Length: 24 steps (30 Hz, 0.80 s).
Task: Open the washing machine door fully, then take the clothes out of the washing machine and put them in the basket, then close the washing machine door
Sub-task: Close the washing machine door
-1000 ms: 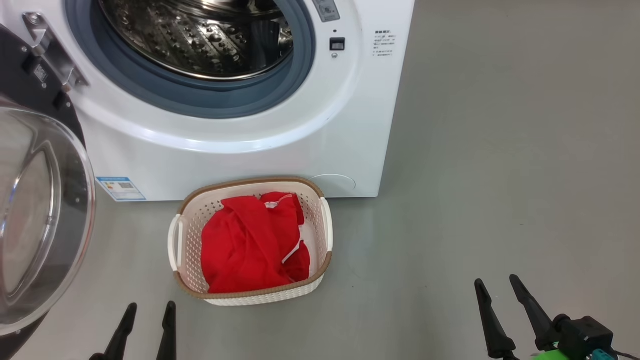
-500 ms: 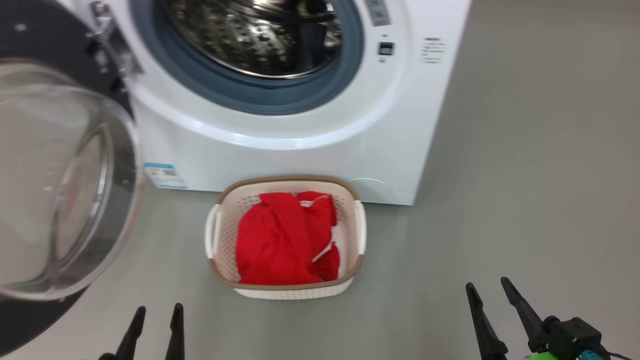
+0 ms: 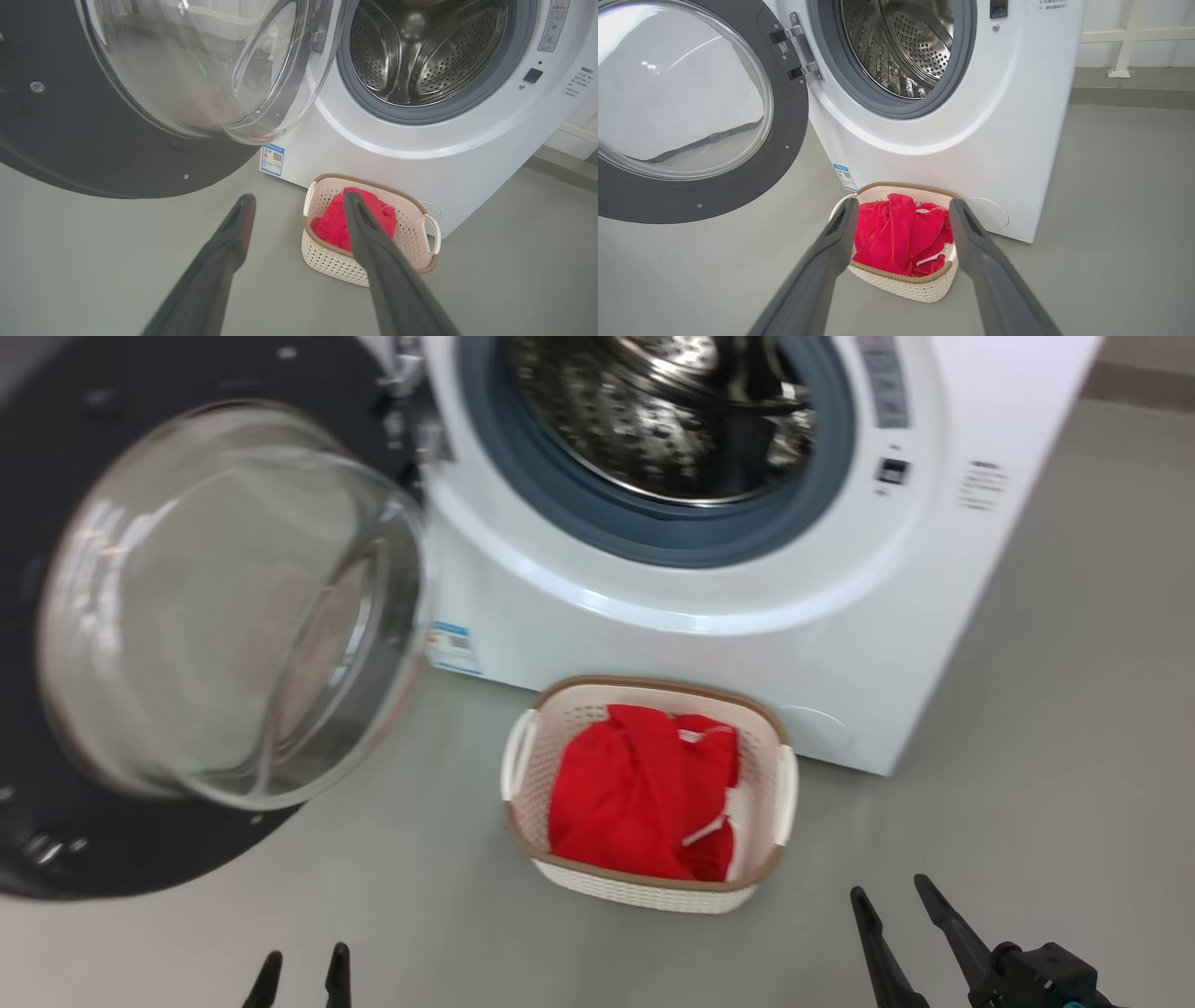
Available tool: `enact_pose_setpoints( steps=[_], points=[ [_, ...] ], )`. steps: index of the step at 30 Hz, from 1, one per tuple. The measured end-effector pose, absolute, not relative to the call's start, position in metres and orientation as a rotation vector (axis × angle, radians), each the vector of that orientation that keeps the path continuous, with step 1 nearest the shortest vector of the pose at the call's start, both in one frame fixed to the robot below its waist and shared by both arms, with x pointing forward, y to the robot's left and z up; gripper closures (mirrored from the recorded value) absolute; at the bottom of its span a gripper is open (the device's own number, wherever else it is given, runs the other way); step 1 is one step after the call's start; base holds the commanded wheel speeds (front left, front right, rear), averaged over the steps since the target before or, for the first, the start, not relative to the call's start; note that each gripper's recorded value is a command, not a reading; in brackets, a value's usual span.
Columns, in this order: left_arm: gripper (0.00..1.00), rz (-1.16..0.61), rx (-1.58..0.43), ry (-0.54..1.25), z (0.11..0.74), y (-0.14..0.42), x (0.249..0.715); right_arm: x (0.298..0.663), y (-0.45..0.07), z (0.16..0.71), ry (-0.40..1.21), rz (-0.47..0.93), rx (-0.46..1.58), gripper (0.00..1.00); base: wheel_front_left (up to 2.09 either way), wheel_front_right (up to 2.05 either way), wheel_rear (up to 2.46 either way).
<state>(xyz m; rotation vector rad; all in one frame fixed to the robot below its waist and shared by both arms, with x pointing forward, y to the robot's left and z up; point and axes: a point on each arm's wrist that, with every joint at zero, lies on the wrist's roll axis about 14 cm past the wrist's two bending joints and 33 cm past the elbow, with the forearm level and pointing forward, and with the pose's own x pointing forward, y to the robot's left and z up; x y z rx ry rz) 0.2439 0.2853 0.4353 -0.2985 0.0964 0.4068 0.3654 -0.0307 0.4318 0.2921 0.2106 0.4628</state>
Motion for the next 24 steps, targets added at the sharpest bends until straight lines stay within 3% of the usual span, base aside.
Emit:
enact_pose_setpoints(
  steps=[12, 24],
  points=[
    [0.00, 0.594, -0.351, 0.048, 0.438, 0.320, 0.194, 0.359, 0.035, 0.438, 0.220, 0.678, 0.272, 0.00, 0.00, 0.00, 0.00],
    [0.00, 0.633, -0.361, 0.019, 0.445, 0.327, 0.189, 0.358, 0.050, 0.438, 0.223, 0.733, 0.262, 0.00, 0.00, 0.00, 0.00]
  ],
)
